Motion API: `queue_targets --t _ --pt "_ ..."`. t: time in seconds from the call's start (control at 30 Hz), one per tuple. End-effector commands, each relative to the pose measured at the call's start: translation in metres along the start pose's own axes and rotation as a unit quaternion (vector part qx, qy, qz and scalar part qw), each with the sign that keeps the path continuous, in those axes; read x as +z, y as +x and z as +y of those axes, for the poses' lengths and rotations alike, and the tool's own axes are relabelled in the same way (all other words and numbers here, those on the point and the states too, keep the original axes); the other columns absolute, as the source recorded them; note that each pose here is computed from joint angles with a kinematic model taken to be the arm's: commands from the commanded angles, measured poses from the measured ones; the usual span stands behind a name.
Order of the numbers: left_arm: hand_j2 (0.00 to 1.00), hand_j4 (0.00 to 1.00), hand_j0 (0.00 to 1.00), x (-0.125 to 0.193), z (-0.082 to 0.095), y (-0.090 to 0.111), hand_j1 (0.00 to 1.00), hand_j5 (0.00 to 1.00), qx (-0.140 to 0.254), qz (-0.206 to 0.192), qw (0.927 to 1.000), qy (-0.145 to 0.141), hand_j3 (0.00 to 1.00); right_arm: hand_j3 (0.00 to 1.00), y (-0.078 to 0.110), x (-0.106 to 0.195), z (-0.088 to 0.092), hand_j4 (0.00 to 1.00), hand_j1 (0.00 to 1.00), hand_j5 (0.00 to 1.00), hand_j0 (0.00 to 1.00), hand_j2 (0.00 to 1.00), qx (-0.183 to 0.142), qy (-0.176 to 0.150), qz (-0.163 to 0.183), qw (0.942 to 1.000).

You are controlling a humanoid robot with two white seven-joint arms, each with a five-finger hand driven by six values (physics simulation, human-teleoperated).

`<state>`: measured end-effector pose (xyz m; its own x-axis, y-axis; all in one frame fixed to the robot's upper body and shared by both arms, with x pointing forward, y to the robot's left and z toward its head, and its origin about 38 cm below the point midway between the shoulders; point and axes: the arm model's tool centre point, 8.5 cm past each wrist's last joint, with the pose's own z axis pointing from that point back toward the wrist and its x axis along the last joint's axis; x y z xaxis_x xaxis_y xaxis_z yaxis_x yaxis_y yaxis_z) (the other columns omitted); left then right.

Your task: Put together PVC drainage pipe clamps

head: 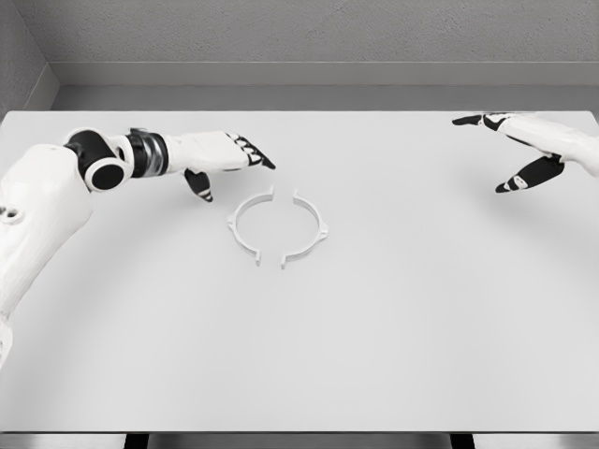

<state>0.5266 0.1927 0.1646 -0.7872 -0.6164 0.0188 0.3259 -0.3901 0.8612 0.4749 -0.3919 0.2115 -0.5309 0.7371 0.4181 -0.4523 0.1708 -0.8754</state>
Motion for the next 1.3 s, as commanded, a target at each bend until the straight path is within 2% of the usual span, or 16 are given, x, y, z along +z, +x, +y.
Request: queue_targets --t 0.0,0.47,0.6,0.63,0.7,0.8,1.07,1.13,1.2,1.23,1.27 --pt "1.00 1.00 1.00 -0.011 0.002 0.008 1.00 1.00 -0.007 -0.005 1.0000 -0.004 1.00 1.00 0.001 0.000 -0.002 1.00 1.00 1.00 1.00 1.00 -0.002 -0.003 -0.002 1.0000" --pt "1.00 1.00 1.00 -0.024 -0.001 0.022 1.00 1.00 -0.019 -0.018 0.9996 -0.013 1.00 1.00 0.001 0.000 -0.002 1.00 1.00 1.00 1.00 1.00 -0.002 -0.003 -0.002 1.0000" --pt "1.00 1.00 1.00 -0.011 0.006 0.011 1.00 1.00 -0.019 -0.008 0.9998 -0.005 1.00 1.00 0.003 0.000 -0.003 1.00 1.00 1.00 1.00 1.00 0.001 -0.003 -0.004 1.0000" --pt "1.00 1.00 1.00 -0.004 0.008 0.007 1.00 1.00 -0.003 -0.010 0.9999 0.008 1.00 1.00 0.003 0.000 -0.003 1.00 1.00 1.00 1.00 1.00 0.001 -0.004 -0.005 1.0000" --pt "1.00 1.00 1.00 0.006 0.006 0.000 1.00 1.00 0.008 -0.007 0.9999 0.013 1.00 1.00 0.003 0.000 -0.003 1.00 1.00 1.00 1.00 1.00 0.001 -0.004 -0.005 1.0000" --pt "1.00 1.00 1.00 0.001 0.004 0.007 1.00 1.00 0.007 -0.016 0.9998 0.012 1.00 1.00 0.004 -0.001 -0.002 1.00 1.00 1.00 1.00 1.00 0.001 -0.003 -0.006 1.0000" --pt "1.00 1.00 1.00 -0.001 0.003 0.010 1.00 1.00 0.008 -0.019 0.9997 0.011 1.00 1.00 0.004 0.003 -0.005 1.00 1.00 1.00 1.00 1.00 0.007 -0.002 -0.003 1.0000" --pt "1.00 1.00 1.00 -0.003 0.001 0.011 1.00 1.00 0.008 -0.021 0.9997 0.010 1.00 1.00 0.002 0.004 0.004 1.00 1.00 1.00 1.00 1.00 0.003 0.006 -0.001 1.0000" --pt "1.00 1.00 1.00 -0.006 -0.003 0.015 1.00 1.00 0.011 -0.026 0.9996 0.007 1.00 1.00 0.005 0.013 -0.004 1.00 1.00 1.00 1.00 1.00 0.019 0.007 -0.001 0.9998" --pt "1.00 1.00 1.00 -0.006 -0.004 0.015 1.00 1.00 0.012 -0.026 0.9996 0.007 1.00 1.00 0.005 0.013 -0.001 1.00 1.00 1.00 1.00 1.00 0.019 0.010 -0.001 0.9998" --pt "1.00 1.00 1.00 -0.007 -0.004 0.015 1.00 1.00 0.012 -0.026 0.9996 0.007 1.00 1.00 0.002 0.022 -0.004 1.00 1.00 1.00 1.00 1.00 0.024 0.011 0.009 0.9996"
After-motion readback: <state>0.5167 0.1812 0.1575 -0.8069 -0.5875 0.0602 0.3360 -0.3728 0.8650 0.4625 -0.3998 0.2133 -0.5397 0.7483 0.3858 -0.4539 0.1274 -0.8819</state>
